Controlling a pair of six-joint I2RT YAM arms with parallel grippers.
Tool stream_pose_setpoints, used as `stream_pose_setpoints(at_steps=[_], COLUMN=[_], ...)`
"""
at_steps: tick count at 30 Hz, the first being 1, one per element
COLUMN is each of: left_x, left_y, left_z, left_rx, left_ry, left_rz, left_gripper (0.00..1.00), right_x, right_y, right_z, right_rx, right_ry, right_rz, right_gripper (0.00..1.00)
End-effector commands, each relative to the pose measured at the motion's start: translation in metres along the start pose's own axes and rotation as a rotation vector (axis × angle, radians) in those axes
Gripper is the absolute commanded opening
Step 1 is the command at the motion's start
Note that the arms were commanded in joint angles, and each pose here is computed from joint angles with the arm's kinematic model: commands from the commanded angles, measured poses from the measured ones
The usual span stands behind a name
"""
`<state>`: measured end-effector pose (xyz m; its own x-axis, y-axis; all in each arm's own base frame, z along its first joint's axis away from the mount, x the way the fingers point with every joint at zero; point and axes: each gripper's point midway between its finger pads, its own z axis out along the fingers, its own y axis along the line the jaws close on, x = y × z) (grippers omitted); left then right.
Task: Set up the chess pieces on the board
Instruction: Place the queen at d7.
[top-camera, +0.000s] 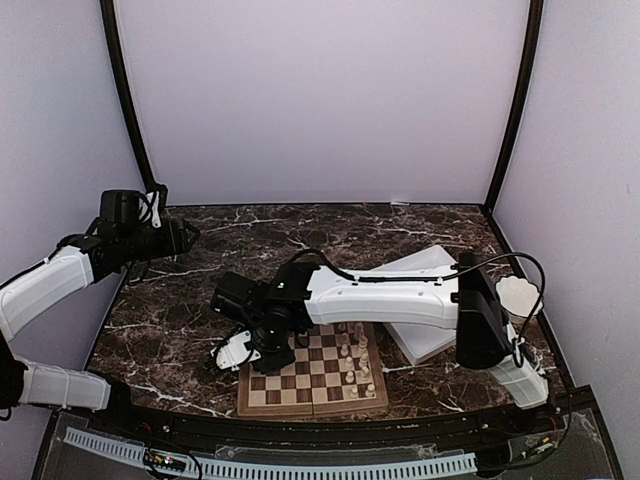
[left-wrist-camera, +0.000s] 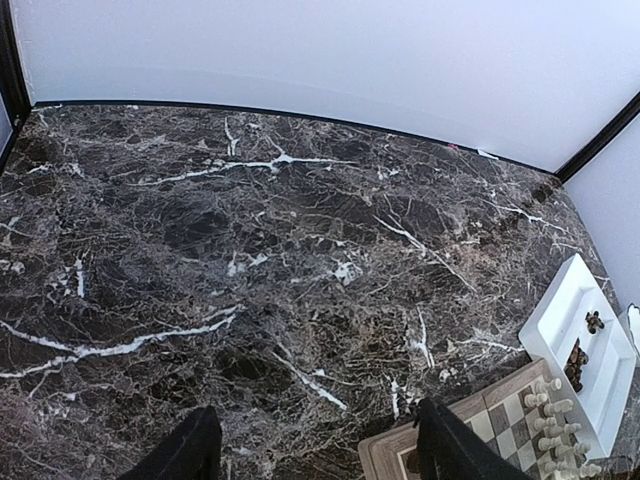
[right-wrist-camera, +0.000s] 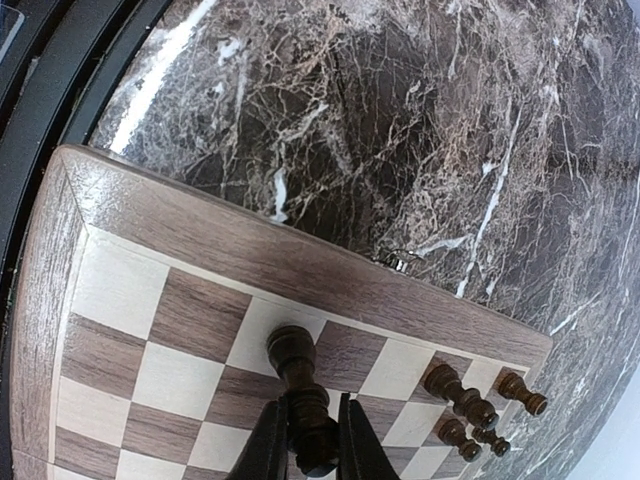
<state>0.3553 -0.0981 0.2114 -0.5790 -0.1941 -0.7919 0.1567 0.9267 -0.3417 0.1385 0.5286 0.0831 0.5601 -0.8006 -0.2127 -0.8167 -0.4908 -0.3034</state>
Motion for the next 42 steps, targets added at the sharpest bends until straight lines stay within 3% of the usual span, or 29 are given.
stream_pose_setpoints(at_steps=[1,28,37,42], left_x=[0.001,0.004,0.004,0.004], left_y=[-0.001,-0.002,-0.002,-0.002], left_z=[-0.002,0.003,0.004,0.004], left_rx=[0.013,0.034,0.038,0.040], left_ry=[0.000,0.019,0.022,0.024], left_rz=[-0.007,-0.019,-0.025,-0.027], left_gripper=[0.69,0.69,0.69,0.69], right_x=[-0.009,0.014,0.012,0.011], right_y=[-0.008,-0.021,-0.021,-0.021], right_z=[0.002,0.009,0.011,0.011], right_rx=[0.041,0.091,0.087,0.090], right_ry=[-0.014,0.056,0.050,0.050], right_rz=[-0.006,-0.003,0.002,0.003], right_gripper=[0.00,0.00,0.20,0.26])
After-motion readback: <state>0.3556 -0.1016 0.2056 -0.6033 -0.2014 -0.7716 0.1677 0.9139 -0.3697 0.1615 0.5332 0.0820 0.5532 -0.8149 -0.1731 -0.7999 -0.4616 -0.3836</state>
